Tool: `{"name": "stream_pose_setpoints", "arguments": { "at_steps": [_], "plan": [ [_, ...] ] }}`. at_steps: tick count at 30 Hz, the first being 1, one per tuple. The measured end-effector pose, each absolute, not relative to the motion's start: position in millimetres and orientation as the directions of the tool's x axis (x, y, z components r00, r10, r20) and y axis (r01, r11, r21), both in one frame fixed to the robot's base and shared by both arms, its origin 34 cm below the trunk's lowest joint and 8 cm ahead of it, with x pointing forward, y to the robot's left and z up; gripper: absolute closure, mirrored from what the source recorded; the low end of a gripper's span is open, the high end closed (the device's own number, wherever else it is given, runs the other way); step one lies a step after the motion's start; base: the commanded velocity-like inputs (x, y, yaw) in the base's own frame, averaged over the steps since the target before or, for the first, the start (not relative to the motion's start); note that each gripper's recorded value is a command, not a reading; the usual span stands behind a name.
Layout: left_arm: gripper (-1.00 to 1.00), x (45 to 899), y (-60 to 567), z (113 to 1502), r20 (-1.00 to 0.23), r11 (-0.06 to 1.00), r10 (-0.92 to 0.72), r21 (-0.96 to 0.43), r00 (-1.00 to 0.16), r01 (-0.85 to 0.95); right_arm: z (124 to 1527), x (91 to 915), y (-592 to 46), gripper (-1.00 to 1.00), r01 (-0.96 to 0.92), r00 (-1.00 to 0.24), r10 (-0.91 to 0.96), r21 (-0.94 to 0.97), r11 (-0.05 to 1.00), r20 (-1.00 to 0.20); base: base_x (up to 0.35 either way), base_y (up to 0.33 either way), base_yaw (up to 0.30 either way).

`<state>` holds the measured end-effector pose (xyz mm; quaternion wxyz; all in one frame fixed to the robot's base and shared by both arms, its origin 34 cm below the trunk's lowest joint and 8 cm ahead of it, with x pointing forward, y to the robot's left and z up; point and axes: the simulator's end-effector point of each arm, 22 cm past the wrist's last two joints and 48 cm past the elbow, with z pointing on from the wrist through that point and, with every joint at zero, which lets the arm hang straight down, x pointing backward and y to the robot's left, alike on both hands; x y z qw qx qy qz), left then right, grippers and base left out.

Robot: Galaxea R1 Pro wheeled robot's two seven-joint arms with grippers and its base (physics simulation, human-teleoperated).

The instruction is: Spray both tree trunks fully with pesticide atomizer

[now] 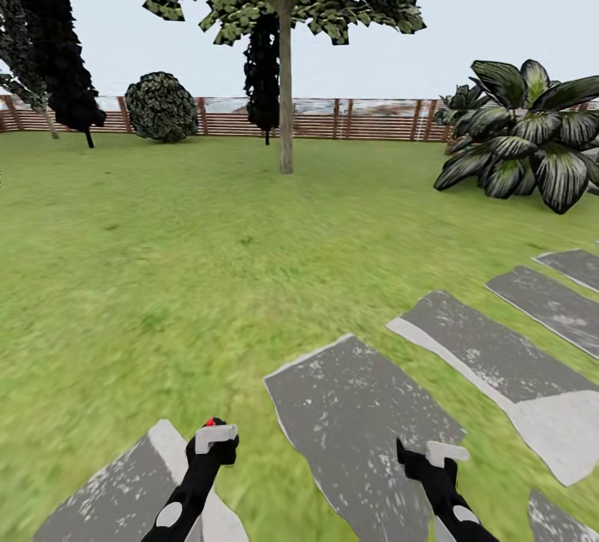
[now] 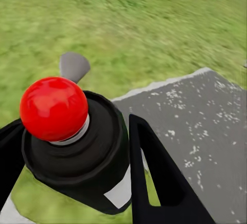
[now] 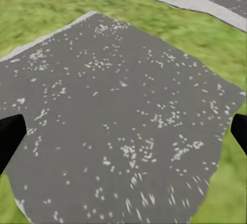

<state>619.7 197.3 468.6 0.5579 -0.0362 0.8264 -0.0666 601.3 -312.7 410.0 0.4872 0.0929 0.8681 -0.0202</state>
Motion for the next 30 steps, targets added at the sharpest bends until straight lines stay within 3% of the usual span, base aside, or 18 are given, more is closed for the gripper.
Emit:
{"name": "stream_pose_setpoints", "arguments": {
  "at_steps": [30],
  "plan": [
    [1.0,619.4,197.0,468.0,-0.917,0.989,-0.134,-0.15,-0.376,0.015,409.8,601.3,-312.8,-1.0,0.181,-0.508,0.142,0.055,0.982,-0.849,0.35,0.0,0.01]
  ]
}}
